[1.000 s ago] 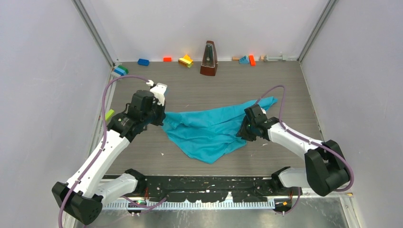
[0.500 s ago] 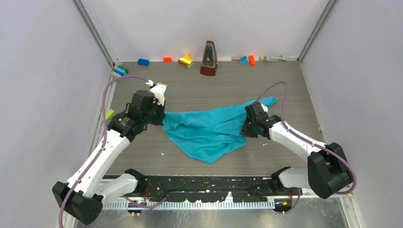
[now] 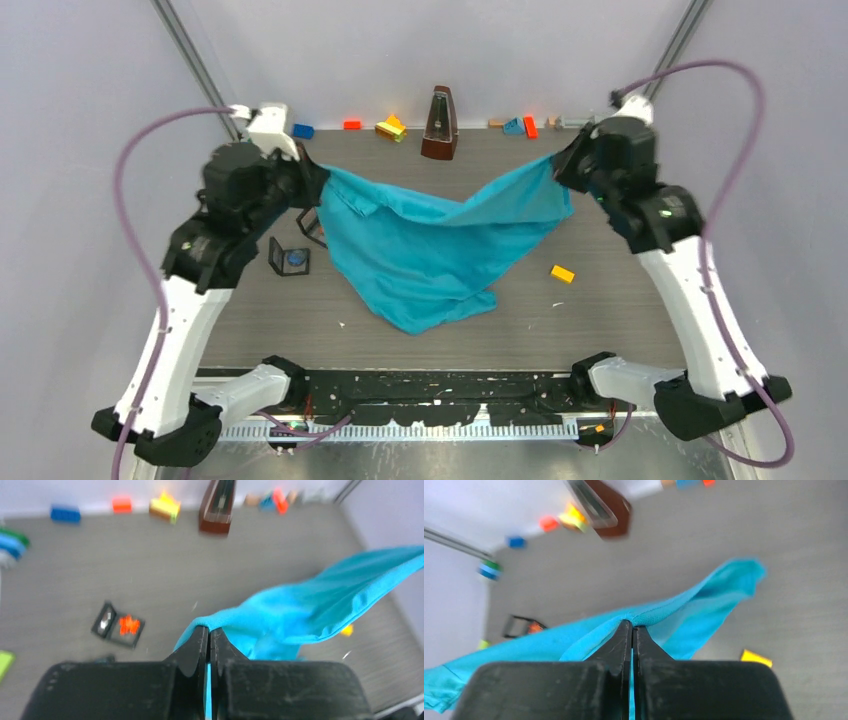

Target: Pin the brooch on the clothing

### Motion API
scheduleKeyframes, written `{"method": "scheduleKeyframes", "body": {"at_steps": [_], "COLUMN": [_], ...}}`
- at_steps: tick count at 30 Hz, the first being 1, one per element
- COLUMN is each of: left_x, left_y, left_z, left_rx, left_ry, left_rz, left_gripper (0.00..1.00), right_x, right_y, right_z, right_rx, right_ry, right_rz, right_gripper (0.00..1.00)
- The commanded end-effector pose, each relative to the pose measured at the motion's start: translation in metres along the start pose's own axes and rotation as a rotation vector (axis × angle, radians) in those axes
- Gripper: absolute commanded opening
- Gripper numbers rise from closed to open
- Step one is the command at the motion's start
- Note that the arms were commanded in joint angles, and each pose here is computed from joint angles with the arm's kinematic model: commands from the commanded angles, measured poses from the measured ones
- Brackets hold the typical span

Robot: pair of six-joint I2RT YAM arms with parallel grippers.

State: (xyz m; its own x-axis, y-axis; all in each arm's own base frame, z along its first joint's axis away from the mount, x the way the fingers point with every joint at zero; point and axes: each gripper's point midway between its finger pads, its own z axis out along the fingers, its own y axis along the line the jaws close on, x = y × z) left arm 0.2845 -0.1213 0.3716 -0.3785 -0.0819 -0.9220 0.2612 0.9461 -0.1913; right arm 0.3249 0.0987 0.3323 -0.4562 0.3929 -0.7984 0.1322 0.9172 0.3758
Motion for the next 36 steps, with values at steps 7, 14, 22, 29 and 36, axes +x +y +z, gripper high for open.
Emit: {"method": "scheduleKeyframes", "body": {"at_steps": [7,14,22,29,36], "left_x": [-0.145,-0.164,-0.156,-0.122,-0.119], "left_y": [-0.053,-0.068,-0.074,-0.068,-0.033], "left_z": [-0.164,-0.239,-0.211,-0.085,0.007], "left_rx": [0.267,0.386,0.415,0.313,0.121], "left_ry": [-0.41,-0.543,-0.499,-0.236,-0.13], "left_rz": [-0.031,-0.024,-0.042,-0.018,0.038], "left_gripper": [0.0,0.0,0.0,0.0,0.0], "right_x": [-0.154,-0.159,-0.143,-0.119,-0.122], "right_y": [0.022,0.015,-0.008,-0.017,0.005], "right_z": [-0.226,-0.301,-0.266,-0.165,-0.074], "right_rx": [-0.275,-0.407,-0.252,-0.031,0.002], "right_ry": [-0.528,-0.643,-0.576,-0.429,-0.354], "right_rz": [0.023,0.063,0.086,0.044,0.021], "right_gripper": [0.0,0.01,0.0,0.0,0.0]}}
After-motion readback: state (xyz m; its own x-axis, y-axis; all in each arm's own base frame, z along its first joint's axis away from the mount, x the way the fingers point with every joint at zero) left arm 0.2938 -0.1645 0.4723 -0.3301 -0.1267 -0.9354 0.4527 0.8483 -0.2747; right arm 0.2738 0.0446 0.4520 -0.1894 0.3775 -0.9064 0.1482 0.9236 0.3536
